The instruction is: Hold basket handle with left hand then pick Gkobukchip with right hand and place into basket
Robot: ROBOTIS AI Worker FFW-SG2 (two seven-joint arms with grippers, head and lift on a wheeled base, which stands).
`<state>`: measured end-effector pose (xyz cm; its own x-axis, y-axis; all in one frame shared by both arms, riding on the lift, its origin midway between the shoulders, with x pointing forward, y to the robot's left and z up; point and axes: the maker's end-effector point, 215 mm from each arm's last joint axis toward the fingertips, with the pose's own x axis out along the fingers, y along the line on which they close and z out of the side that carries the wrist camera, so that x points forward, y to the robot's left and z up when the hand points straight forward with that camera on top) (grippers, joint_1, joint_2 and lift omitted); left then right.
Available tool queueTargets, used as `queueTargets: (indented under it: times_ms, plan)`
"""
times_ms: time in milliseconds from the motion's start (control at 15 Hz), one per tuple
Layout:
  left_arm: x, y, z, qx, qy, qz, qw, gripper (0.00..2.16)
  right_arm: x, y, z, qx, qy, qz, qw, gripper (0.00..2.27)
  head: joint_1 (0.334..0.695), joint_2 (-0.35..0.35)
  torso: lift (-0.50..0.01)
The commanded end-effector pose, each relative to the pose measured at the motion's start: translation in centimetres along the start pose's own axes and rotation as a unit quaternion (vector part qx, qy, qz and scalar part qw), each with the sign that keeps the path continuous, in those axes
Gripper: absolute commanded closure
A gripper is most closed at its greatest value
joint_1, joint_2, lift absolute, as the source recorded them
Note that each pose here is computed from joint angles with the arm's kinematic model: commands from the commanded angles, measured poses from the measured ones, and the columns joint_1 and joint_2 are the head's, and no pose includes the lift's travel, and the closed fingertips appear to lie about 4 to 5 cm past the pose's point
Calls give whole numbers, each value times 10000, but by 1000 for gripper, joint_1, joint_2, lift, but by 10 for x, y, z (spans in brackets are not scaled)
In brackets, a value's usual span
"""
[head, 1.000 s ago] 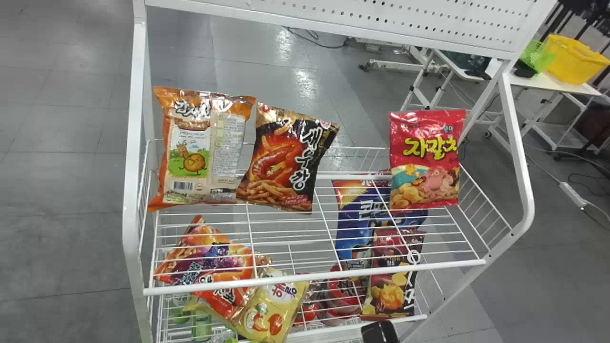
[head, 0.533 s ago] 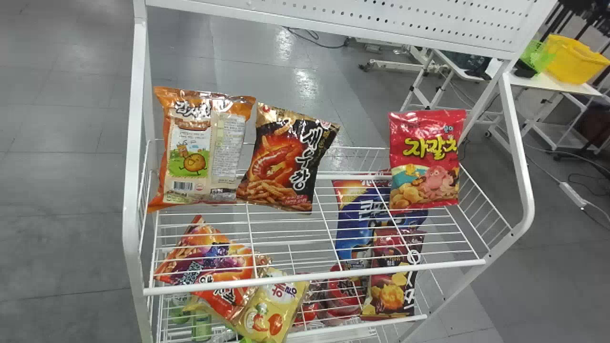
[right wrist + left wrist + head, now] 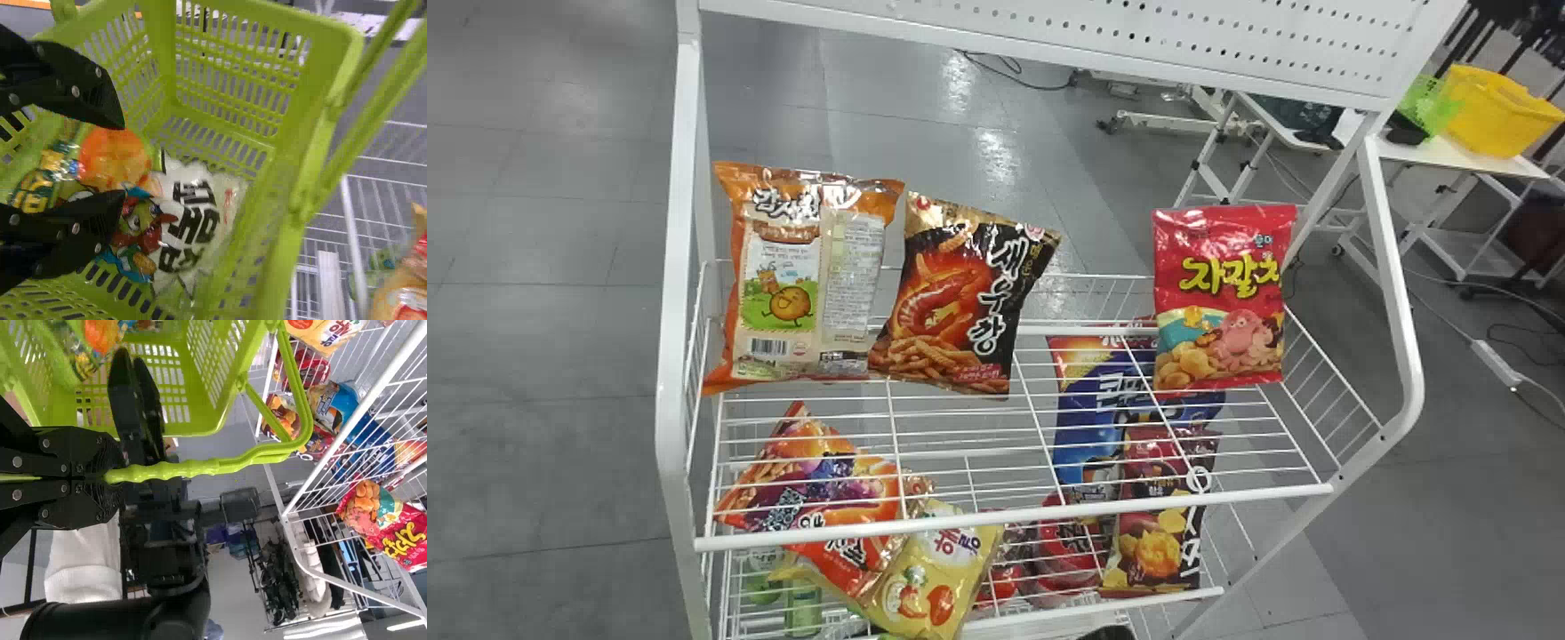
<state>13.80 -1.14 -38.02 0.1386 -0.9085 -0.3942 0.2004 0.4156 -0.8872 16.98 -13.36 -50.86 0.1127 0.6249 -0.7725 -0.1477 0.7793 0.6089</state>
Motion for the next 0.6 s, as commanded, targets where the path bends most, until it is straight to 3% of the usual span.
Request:
queueTargets:
  times_ms: [0, 333, 467, 533]
  plan:
    - [1, -1, 0, -2, 3, -2, 10000, 1713, -38, -6, 27, -108, -511, -184, 9985, 53, 695, -350, -32]
    - [1, 0, -2, -23, 13, 22, 10000, 1717, -98, -10, 73, -201, -1415, -418, 9888, 124, 695, -350, -32]
    - [1, 1, -3, -30, 16, 37, 10000, 1717, -118, -18, 122, -479, -2322, -608, 9696, 144, 695, -350, -32]
    - [1, 4, -4, -50, 29, 62, 10000, 1713, -131, -17, 154, -732, -2933, -665, 9509, 144, 695, -350, -32]
